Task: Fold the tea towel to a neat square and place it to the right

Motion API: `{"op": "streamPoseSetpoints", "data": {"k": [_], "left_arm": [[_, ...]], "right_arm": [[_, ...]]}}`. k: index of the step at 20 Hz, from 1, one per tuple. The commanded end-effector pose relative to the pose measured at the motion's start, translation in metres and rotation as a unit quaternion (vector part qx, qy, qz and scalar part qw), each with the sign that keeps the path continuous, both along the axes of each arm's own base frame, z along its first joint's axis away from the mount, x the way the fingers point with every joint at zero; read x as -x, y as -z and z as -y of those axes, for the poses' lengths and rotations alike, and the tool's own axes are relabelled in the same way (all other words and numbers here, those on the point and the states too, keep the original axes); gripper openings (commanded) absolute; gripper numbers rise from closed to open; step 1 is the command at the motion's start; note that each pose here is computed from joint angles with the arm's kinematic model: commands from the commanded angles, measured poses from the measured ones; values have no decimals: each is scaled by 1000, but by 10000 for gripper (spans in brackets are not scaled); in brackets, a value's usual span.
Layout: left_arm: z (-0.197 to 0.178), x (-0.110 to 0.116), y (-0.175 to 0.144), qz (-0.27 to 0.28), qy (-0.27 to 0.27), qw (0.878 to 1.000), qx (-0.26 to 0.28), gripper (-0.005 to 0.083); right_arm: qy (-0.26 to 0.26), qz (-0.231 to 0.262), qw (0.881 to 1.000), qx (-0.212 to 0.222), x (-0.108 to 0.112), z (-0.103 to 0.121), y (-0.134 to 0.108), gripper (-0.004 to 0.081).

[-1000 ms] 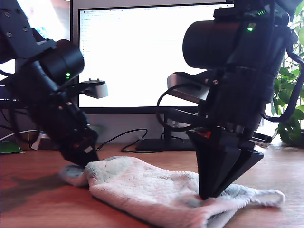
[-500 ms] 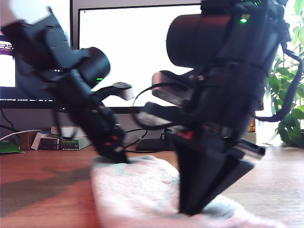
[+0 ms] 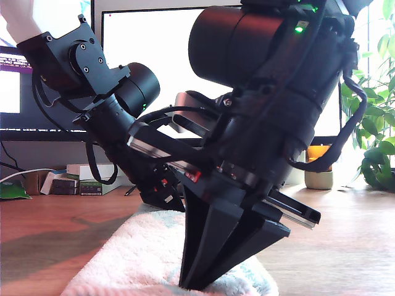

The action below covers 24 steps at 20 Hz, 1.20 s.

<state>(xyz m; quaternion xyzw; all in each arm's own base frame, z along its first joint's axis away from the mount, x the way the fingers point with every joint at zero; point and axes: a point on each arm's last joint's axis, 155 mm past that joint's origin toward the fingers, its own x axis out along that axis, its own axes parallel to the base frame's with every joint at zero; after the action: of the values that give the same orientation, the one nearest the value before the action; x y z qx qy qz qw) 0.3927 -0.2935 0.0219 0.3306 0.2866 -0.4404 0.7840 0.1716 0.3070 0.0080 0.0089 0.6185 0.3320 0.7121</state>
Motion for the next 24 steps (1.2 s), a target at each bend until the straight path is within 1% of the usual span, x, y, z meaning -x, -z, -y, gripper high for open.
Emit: {"op": "streamPoseSetpoints", "data": {"k": [1,3,6,7,11,14,16,18,20,22,23,24], "left_arm": [[-3,12,34,-33,6,999,-22,-21],[-1,8,29,-29,5,999,-22,-21],[0,7,15,-32,6,999,-22,-21],[2,6,11,-28,7,999,-18,-21],[0,12,-3,-31,10,999,-14,-21],[2,12,-22,-19,13,1000,-2,-21],[1,13,-37,-12,10,1000,5,-21],[0,12,-51,-1,10,1000,14,-21],[-5,9,-65,10,3,1000,20,-21],[-16,13,-74,-6,-18,1000,25,-21],[-21,16,-81,-13,-25,999,31,-21],[-22,22,-90,-22,-20,999,45,-21]], "right_arm": [[-4,-18,999,26,11,11,19,-9],[-7,-9,1000,17,8,7,16,0],[-29,18,999,-1,3,1,0,0],[-26,21,999,-5,1,2,-5,0],[-18,31,999,-7,-5,11,-20,0],[-6,48,999,-23,-16,14,-35,0],[-5,54,998,-23,-22,20,-39,0],[7,43,999,-19,-26,29,-37,0],[-8,40,999,-28,-27,31,-39,0],[-31,60,997,-39,-35,33,-43,-13],[-31,74,996,-44,-44,34,-46,-12],[-24,83,995,-50,-54,36,-50,-12]]}}
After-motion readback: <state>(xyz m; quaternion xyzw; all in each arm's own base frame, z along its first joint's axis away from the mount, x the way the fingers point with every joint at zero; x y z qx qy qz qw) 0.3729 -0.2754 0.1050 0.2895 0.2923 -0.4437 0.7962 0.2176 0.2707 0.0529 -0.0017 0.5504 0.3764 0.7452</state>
